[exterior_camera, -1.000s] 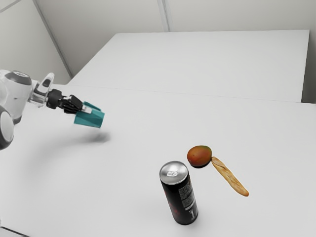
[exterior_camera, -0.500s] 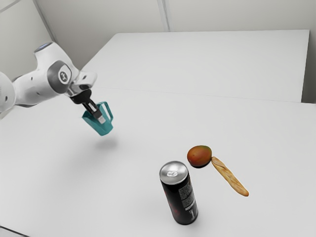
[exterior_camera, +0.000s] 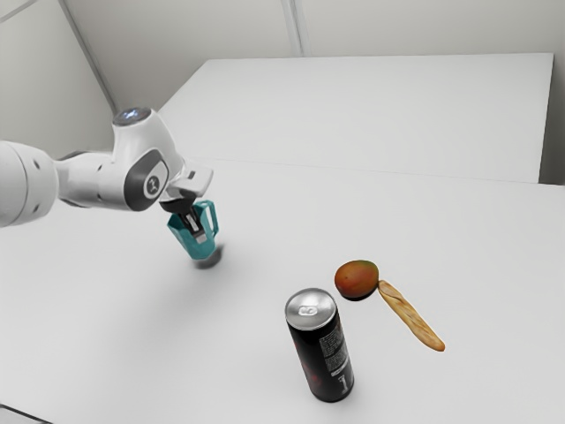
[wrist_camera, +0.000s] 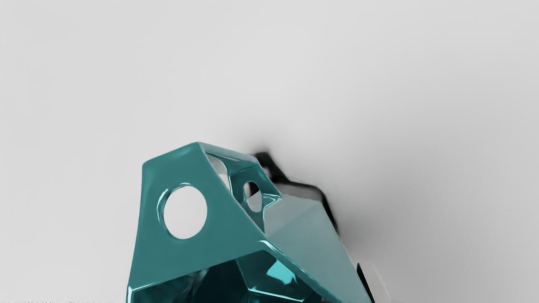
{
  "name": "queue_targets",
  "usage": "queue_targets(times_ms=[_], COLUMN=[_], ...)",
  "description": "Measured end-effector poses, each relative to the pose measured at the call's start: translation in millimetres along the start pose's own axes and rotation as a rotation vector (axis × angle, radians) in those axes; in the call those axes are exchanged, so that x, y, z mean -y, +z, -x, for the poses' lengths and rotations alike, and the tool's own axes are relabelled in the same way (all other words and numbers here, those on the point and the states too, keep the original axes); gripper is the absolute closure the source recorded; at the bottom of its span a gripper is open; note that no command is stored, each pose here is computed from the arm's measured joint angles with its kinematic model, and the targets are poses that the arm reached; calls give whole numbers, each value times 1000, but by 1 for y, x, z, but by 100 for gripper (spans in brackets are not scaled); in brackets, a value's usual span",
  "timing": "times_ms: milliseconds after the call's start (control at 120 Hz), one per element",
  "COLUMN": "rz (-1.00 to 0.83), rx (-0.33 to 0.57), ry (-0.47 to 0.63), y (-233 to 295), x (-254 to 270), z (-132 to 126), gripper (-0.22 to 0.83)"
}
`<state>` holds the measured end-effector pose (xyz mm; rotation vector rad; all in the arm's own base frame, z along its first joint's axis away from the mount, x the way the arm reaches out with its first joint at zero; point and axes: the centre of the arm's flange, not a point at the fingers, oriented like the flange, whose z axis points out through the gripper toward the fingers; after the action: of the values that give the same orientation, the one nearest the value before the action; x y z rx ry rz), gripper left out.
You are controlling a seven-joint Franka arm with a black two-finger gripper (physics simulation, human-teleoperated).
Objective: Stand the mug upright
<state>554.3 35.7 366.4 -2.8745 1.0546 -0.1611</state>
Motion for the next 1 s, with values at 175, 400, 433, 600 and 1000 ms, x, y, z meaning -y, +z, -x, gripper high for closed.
queue_targets(times_ms=[175, 400, 433, 600, 1000], rz=[-33, -45, -46, -43, -41], rx=[-25, -36, -37, -41, -46], ry=[-21, -52, -56, -71, -84], y=[0, 2, 2, 3, 2], x=[-1, -1, -1, -2, -2], z=[-3, -2, -2, -2, -3], gripper=[79, 79, 79, 68, 32])
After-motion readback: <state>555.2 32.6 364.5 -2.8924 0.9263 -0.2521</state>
